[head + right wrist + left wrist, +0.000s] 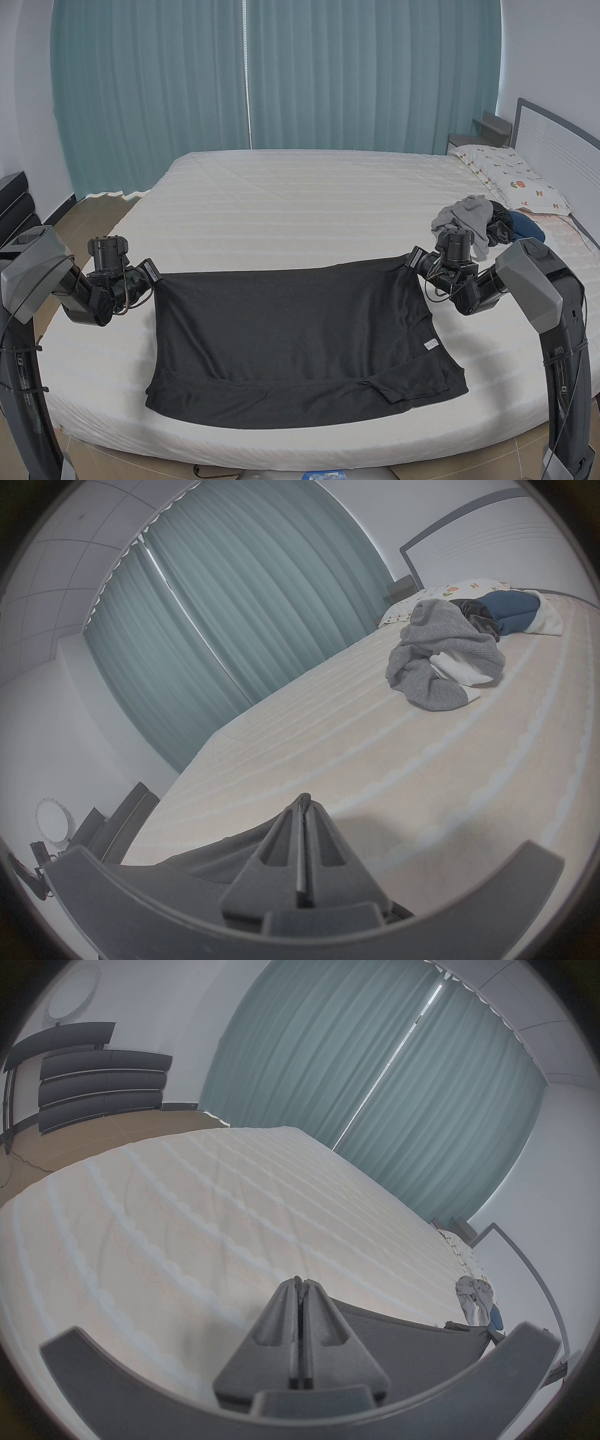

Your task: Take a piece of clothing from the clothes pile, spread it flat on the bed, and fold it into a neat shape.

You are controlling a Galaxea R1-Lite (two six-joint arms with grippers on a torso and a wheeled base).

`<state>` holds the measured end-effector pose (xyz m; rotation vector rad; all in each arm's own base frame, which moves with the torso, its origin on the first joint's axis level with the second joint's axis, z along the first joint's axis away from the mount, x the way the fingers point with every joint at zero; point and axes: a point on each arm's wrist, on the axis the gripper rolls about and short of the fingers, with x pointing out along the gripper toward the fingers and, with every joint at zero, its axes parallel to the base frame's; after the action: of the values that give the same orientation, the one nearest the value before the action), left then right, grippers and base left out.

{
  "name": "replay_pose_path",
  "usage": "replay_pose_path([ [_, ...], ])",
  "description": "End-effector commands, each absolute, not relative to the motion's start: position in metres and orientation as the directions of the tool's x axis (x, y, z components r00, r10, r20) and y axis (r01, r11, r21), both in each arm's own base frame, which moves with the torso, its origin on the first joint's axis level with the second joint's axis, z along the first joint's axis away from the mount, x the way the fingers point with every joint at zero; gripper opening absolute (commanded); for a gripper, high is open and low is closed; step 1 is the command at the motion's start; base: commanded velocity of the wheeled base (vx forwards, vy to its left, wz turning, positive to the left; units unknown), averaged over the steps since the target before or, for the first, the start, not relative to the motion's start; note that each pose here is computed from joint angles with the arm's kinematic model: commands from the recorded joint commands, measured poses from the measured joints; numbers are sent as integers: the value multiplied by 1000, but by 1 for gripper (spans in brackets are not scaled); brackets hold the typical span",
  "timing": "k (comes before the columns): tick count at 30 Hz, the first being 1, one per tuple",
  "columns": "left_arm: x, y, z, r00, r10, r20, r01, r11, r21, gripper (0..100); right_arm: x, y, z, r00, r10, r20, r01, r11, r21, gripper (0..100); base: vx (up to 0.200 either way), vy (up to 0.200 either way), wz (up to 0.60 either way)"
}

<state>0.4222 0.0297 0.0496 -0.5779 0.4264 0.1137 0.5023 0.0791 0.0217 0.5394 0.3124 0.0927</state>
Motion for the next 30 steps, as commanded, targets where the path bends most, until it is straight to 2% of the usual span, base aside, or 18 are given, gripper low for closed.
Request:
replay_pose_path([
  [1,422,30,47,905,-13,-426,-226,833,-505,0,501,80,23,947,170,-271,-5,855,518,0,0,0,0],
  [7,422,30,47,903,-13,-429,-227,834,-503,0,498,81,19,941,175,-290,-1,858,514,0,0,0,0],
  [12,413,28,45,892,-26,-450,-223,842,-491,0,483,78,33,922,242,-302,-47,845,533,0,0,0,0],
  [17,415,28,47,898,-29,-439,-217,839,-500,0,481,76,48,933,240,-268,-62,840,538,0,0,0,0],
  [30,415,30,44,894,-30,-447,-226,832,-507,0,485,61,50,942,209,-261,-38,842,538,0,0,0,0],
])
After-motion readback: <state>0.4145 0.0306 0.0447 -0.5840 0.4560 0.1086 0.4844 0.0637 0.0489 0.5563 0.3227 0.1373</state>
